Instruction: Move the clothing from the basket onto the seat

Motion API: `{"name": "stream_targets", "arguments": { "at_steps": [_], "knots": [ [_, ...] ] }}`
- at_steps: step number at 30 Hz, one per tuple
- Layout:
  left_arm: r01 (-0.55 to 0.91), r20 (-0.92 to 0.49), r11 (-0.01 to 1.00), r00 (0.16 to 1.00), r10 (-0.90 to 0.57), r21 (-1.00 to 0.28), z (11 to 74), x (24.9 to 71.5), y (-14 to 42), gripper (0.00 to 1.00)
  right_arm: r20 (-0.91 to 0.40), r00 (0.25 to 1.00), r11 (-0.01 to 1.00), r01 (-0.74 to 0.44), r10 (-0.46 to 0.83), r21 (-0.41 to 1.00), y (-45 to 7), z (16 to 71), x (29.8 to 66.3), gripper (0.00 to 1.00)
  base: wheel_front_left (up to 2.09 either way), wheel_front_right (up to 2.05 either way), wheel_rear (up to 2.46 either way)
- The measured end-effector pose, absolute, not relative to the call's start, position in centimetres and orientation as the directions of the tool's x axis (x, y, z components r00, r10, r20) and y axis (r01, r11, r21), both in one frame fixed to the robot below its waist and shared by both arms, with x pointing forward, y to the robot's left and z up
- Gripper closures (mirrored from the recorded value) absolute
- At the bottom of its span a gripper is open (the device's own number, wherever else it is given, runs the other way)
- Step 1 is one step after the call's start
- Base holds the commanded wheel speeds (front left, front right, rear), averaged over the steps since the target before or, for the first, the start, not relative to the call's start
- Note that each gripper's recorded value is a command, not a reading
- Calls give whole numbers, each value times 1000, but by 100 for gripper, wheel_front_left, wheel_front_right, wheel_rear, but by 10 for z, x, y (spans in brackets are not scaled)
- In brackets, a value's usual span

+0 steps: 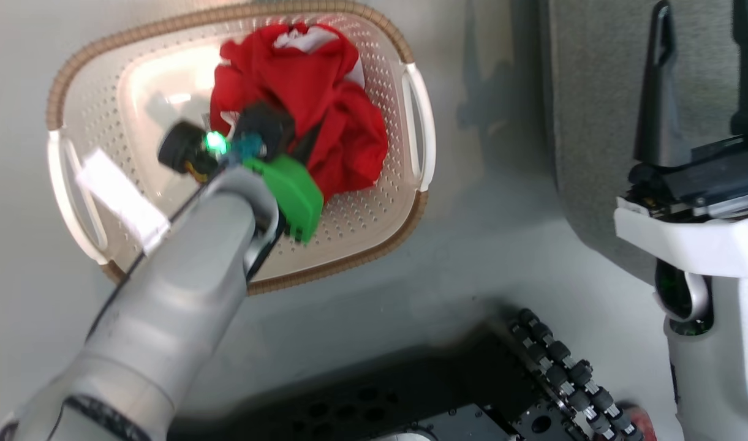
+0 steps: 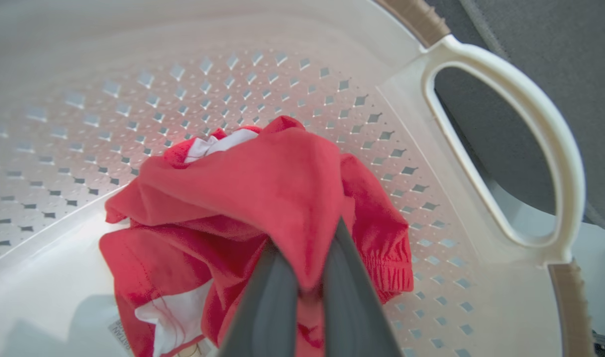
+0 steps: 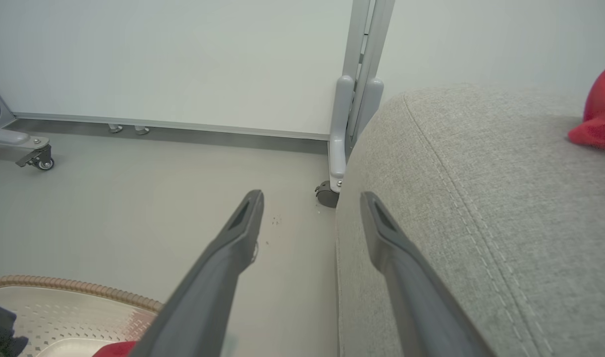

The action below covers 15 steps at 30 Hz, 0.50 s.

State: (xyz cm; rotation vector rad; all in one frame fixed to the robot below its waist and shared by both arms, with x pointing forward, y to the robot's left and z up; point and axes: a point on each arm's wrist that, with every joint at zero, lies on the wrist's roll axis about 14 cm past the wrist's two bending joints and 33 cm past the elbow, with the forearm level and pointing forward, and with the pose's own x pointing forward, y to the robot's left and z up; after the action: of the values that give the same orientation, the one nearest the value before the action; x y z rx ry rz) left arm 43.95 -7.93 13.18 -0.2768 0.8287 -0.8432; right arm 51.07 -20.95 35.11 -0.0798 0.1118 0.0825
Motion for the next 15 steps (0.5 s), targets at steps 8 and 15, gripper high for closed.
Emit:
{"name": "stream_targets", "arguments": {
  "at_steps": [8, 15],
  "knots": [
    [602, -467, 649, 457, -757, -465, 193, 434, -71, 100, -68, 994, 995, -84, 80, -56, -205, 391, 499, 0, 0, 0, 0],
    [601, -399, 691, 565, -722, -401, 260, 426, -51, 100, -36, 995, 995, -94, 93, -25, -196, 427, 474, 0, 0, 0, 0]
  ]
}}
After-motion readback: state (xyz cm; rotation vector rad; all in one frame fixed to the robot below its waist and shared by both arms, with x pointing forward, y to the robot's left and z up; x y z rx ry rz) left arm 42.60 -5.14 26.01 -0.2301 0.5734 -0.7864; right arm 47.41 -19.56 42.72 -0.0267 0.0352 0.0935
